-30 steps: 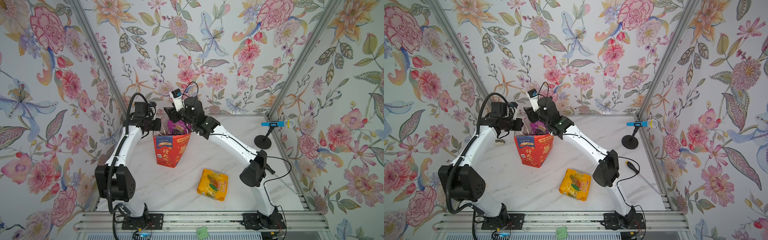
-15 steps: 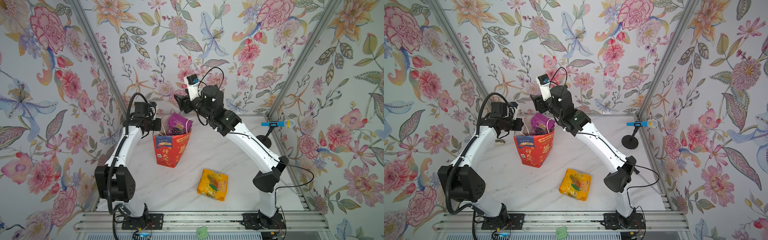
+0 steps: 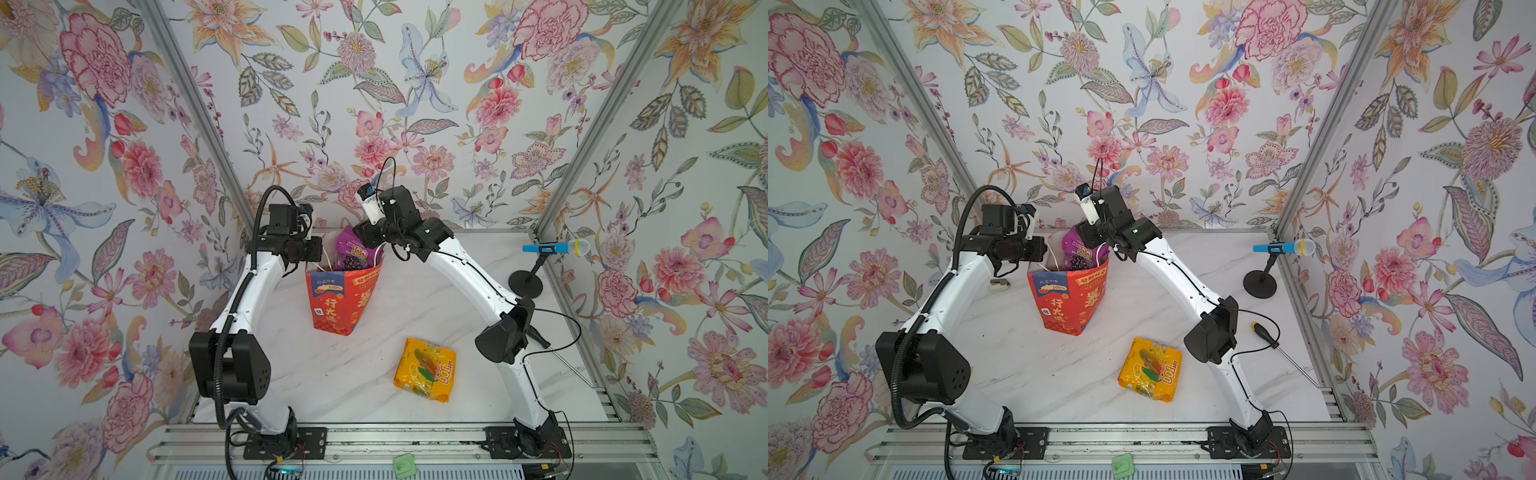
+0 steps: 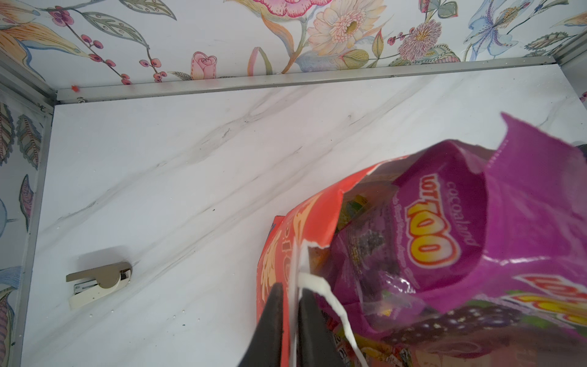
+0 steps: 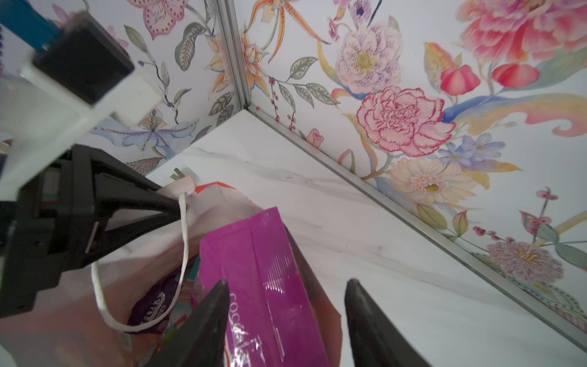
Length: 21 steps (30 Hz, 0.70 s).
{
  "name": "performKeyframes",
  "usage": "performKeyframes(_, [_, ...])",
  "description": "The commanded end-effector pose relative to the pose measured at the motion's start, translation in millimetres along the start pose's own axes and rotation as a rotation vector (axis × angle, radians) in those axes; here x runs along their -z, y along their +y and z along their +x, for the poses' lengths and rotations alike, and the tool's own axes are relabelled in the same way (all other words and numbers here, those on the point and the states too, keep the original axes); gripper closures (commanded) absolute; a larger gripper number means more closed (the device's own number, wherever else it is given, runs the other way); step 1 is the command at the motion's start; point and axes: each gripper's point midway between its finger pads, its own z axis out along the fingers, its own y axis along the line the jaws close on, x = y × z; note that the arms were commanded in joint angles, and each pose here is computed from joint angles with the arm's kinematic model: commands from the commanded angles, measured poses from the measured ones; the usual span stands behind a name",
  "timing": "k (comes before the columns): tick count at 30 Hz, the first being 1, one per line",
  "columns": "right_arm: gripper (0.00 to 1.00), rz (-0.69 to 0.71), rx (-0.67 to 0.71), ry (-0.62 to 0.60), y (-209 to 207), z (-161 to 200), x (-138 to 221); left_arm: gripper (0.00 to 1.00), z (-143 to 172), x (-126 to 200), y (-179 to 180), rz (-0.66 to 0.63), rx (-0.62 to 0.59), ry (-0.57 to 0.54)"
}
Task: Place the snacks into the paper bag
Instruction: Place the snack in the paper bag, then press the snack against the paper bag.
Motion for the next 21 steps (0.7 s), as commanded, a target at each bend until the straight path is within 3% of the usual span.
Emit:
performKeyframes(1, [0.4,-0.021,0.023,0.035,7.2,9.6,-0.8,0.87,3.7,4.5,1.2,-0.003,-0.007,0.006])
performKeyframes(15, [0.41,0.045,0.093,0.181,15.6,70.9,-53.3,0.87,4.4,2.5,1.8,-0.003,-0.006,0.011])
performKeyframes(21, [0.41,0.019,0.101,0.132,28.4,51.3,-47.2,0.87,4.0,2.7,1.8,-0.004,-0.007,0.01])
